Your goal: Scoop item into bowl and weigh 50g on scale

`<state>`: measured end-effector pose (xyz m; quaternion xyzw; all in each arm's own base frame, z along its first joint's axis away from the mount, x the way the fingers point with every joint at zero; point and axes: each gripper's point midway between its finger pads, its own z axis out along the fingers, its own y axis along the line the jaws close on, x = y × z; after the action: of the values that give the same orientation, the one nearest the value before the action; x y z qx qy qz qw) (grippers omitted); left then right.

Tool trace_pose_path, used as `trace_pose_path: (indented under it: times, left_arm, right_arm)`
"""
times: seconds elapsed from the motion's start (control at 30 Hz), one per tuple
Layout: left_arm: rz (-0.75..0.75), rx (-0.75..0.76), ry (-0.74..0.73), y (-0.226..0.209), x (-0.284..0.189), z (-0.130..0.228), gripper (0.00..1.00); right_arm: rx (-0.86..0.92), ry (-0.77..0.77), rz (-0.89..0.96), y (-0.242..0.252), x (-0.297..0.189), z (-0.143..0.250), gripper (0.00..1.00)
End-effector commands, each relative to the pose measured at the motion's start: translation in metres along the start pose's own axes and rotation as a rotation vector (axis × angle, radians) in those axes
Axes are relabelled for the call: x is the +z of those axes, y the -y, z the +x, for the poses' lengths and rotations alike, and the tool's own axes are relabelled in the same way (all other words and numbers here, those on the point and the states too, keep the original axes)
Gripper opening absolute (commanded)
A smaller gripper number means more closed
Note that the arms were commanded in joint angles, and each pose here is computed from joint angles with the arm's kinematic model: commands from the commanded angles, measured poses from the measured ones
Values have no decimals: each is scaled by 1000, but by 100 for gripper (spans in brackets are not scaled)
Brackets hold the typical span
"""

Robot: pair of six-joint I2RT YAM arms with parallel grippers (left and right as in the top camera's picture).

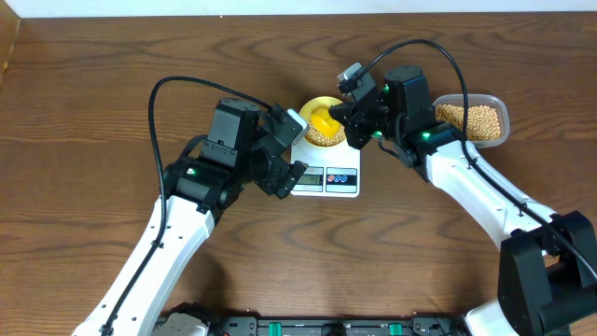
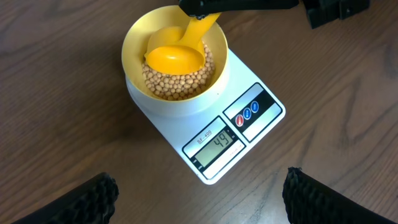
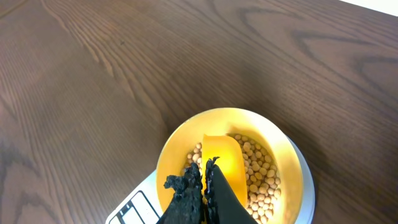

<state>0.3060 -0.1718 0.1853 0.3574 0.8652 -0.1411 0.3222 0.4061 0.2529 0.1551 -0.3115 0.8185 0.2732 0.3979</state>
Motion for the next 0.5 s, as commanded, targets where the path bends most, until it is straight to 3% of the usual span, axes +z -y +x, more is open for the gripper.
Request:
trace_pose_path:
  times: [0.0,0.2,0.47]
  left_arm:
    - [-2,20,8,1,-3,0,87]
    - [-2,20,8,1,-3,0,87]
    - [-2,20,8,1,-3,0,87]
  right_arm:
    - [-4,12,-32,-6,3,-2,1]
    - [-9,109,-80,-14,1,-27,1]
    - [-4,107,-80,-14,1,-27,1]
